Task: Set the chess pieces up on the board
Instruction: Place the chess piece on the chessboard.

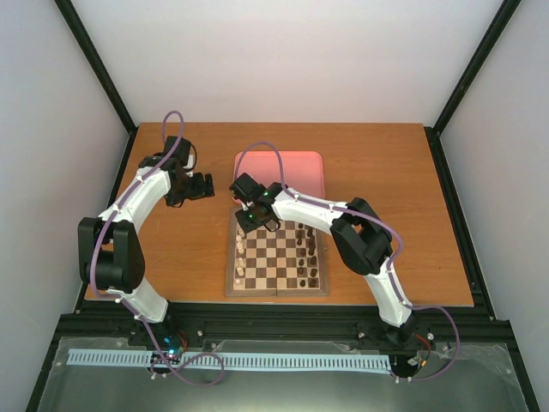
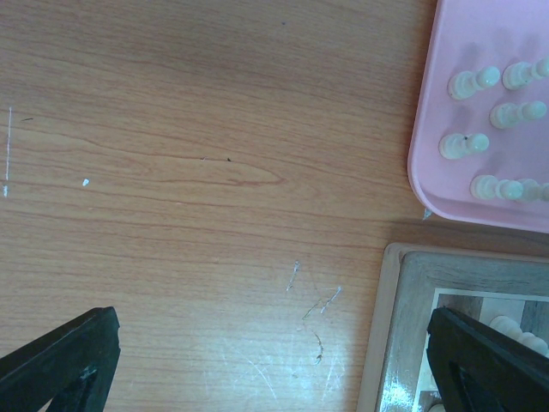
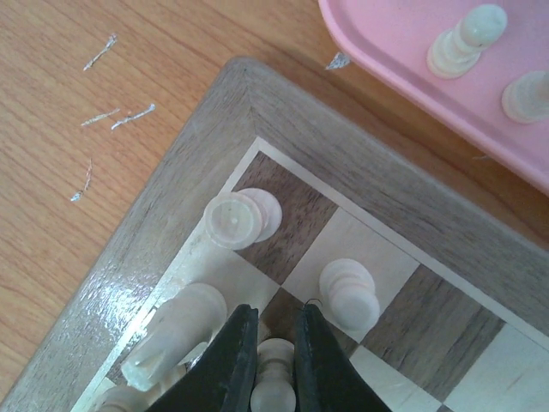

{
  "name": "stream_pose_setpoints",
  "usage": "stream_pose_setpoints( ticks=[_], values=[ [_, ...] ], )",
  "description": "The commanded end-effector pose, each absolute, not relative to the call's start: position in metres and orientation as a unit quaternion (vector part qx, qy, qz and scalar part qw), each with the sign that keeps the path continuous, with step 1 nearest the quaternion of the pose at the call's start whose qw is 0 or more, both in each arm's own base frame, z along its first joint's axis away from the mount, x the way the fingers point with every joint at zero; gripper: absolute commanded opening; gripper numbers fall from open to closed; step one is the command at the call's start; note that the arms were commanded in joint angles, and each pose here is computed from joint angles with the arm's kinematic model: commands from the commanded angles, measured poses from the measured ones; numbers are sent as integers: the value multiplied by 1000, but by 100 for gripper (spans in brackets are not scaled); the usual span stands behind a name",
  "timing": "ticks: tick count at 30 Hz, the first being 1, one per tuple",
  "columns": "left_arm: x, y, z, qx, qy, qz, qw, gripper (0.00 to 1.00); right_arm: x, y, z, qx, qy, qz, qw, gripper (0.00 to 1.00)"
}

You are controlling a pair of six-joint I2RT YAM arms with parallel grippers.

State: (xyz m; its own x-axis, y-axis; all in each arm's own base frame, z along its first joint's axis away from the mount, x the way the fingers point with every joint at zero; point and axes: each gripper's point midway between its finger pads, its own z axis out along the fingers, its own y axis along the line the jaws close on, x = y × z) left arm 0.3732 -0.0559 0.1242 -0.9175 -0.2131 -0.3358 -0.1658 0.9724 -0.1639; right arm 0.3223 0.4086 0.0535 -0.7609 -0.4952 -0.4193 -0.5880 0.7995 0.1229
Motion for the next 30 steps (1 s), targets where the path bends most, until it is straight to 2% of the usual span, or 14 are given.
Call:
stream_pose_setpoints(
  ticks=[1, 18, 30],
  values=[
    [381, -60, 128, -84, 976, -67, 190, 100, 331, 411, 53, -293, 929, 111, 199, 4],
    [383, -61, 125, -84, 977, -69, 186, 100, 330, 401, 46, -294, 933, 99, 184, 8],
    [384, -61, 125, -84, 977, -69, 186, 100, 330, 399, 48, -298, 931, 97, 186, 19]
  ],
)
